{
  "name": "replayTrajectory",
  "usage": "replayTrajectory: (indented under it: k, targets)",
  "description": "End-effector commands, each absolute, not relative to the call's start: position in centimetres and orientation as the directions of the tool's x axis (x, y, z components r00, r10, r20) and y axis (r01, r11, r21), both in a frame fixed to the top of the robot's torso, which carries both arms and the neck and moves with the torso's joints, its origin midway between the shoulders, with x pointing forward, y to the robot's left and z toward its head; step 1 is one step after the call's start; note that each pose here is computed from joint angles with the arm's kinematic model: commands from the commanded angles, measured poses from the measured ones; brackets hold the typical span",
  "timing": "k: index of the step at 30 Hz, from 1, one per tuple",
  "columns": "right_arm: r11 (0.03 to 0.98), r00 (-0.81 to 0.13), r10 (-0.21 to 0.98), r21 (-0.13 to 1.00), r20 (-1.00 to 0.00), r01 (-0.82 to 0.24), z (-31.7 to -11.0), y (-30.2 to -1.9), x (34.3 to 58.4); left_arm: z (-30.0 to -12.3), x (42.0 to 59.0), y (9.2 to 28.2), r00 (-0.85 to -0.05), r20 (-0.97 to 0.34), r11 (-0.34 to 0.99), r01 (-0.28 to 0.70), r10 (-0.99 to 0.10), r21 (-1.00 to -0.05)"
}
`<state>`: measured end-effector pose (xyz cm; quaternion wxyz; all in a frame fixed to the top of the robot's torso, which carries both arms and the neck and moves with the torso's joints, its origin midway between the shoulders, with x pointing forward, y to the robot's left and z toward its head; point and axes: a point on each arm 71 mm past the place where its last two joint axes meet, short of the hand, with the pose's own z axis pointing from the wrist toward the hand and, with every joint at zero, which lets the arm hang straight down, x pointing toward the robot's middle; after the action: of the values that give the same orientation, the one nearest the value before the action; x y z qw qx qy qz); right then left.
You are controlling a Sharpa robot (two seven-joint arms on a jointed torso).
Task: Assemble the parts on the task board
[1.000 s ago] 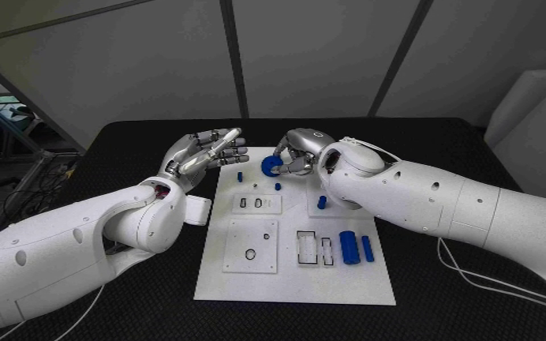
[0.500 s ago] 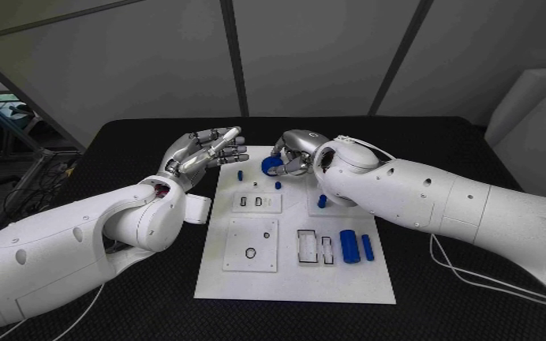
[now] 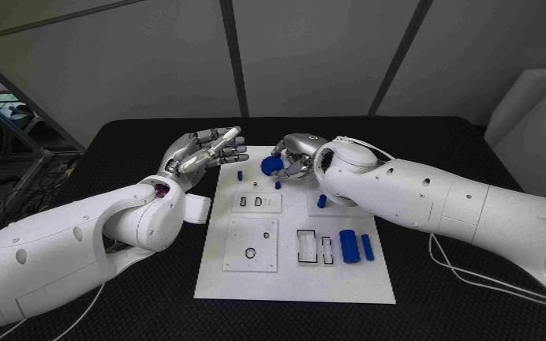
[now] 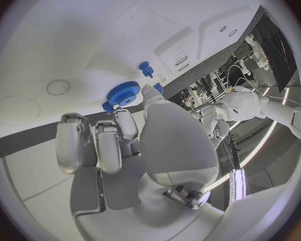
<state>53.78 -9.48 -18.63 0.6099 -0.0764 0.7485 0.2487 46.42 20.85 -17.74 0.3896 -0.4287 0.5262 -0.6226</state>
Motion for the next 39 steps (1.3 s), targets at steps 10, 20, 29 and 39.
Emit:
replayTrajectory:
  k: [10, 20, 29, 39]
  targets:
    - [0.771, -0.054, 0.404, 0.372, -0.913, -0.516, -15.9, -11.5, 52.4, -17.6, 46.5, 21.0, -0.336, 0.119, -0.142, 0.044, -0.934, -0.989]
    - [0.719, -0.088, 0.537, 0.51, -0.839, -0.473, -14.9, -18.2, 51.5, -17.7, 46.6, 21.5, -0.324, 0.114, -0.136, 0.045, -0.939, -0.99]
    - [0.724, -0.118, 0.544, 0.535, -0.831, -0.435, -14.6, -24.6, 51.1, -17.8, 46.8, 21.5, -0.32, 0.112, -0.134, 0.047, -0.941, -0.99]
    - [0.767, -0.116, 0.504, 0.505, -0.856, -0.395, -15.5, -28.2, 52.0, -17.9, 47.0, 21.4, -0.319, 0.113, -0.135, 0.047, -0.941, -0.99]
